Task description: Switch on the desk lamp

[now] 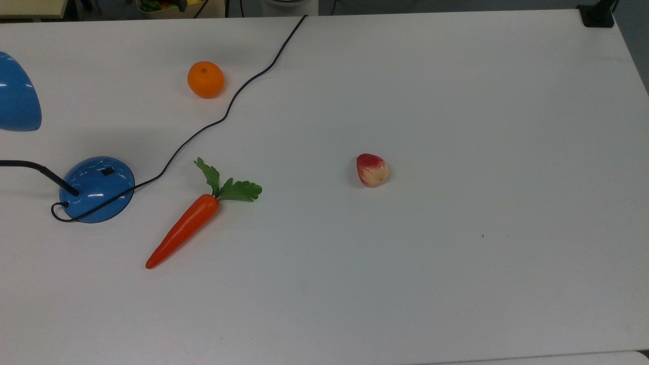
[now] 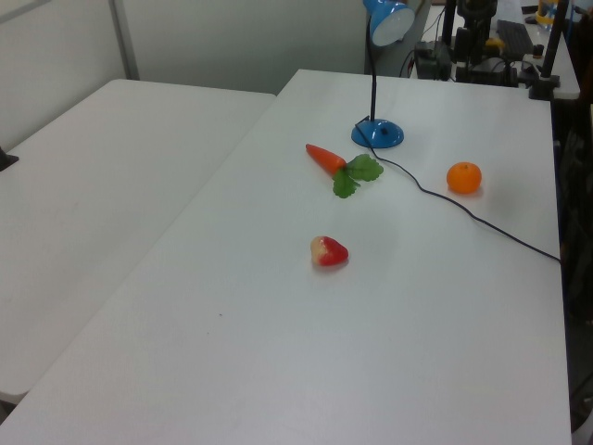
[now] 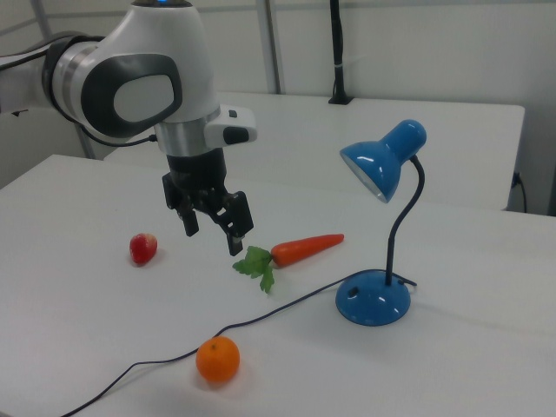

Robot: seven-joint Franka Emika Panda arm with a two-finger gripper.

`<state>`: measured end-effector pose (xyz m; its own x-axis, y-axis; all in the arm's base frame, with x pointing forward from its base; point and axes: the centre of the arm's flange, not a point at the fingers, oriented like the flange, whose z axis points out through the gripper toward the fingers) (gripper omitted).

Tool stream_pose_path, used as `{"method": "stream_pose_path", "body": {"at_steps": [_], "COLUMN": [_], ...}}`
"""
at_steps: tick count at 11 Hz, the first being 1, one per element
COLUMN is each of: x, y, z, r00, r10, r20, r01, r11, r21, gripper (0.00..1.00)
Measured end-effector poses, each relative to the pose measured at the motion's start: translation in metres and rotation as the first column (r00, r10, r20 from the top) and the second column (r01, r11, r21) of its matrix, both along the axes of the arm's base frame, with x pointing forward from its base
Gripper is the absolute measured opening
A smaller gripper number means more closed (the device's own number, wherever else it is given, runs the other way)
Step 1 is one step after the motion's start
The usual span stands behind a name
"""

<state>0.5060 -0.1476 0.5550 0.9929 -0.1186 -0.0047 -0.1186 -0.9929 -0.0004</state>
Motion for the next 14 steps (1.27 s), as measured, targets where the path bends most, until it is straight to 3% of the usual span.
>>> {"method": "stream_pose_path", "body": {"at_steps": [10,13,14], "x": [-0.0001,-0.0001,-0.0001], "y": [0.0,0.0,0.0], "z": [-0.0003,-0.0007,-0.0007], "r00": [1.0,1.0,1.0], "r10": [0.002,0.002,0.002], "r20": [-0.001,-0.001,-0.001], "r01": [-0.002,-0.002,-0.002], "r11": [1.0,1.0,1.0], "r21": [0.0,0.0,0.0], "gripper": [1.0,0.89,0.72]}}
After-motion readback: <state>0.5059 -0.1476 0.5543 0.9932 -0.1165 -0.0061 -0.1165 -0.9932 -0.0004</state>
